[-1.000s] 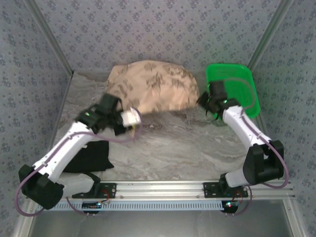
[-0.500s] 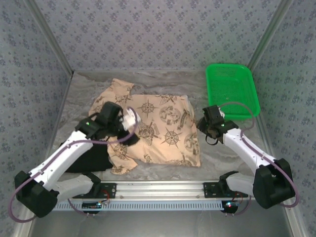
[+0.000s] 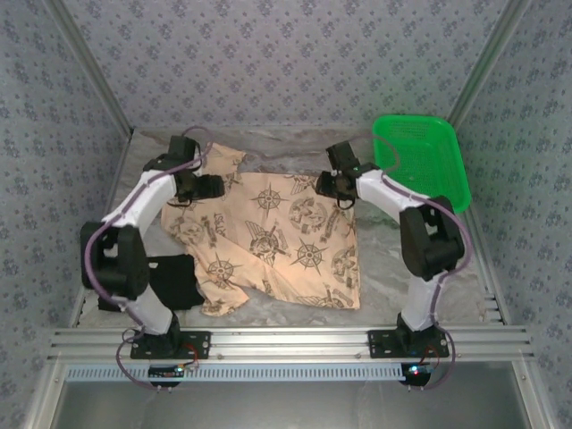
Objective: Fold the inside-out t-shirt
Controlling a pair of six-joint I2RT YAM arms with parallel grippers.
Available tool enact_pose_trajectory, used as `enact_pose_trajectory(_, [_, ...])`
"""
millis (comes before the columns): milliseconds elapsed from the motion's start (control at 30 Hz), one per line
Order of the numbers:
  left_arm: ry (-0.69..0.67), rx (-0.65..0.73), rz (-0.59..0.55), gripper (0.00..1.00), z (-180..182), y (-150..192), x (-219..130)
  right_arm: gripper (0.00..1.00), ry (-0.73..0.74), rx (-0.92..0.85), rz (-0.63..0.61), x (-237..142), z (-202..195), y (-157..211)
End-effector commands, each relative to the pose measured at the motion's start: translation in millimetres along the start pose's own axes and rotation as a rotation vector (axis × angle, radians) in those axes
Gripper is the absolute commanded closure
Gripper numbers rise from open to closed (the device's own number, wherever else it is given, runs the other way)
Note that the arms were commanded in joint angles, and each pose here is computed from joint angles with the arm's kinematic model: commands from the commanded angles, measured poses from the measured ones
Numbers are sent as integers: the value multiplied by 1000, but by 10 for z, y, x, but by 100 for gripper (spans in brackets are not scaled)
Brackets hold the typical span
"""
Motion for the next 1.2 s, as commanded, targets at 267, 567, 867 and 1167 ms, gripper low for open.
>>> enact_pose_trajectory(267, [-152, -179, 48, 25, 401, -332, 641, 57, 231, -344, 41, 476, 41, -470])
enact_pose_trajectory(567, [-156, -269, 102, 26, 555, -225, 842, 58, 427, -435, 87, 793, -11, -373])
enact_pose_trajectory(867, [-184, -392, 124, 29, 887, 4, 813, 66, 532, -368, 65, 744, -258, -639])
enact_pose_trajectory(1167, [-225, -433, 145, 29, 1066, 189, 780, 66, 531, -286, 77, 709, -443, -800])
Point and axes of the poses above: each hand's point on the last joint's axis, 136 mm out from that joint toward the fingers, its own x axis out along the fingers, its own z axis along the line the jaws close on, y = z × x, the point moved 10 cm from there along -x, back along the fingers, and after that the axes turned 12 degrees about x, right-handed, at the moved point
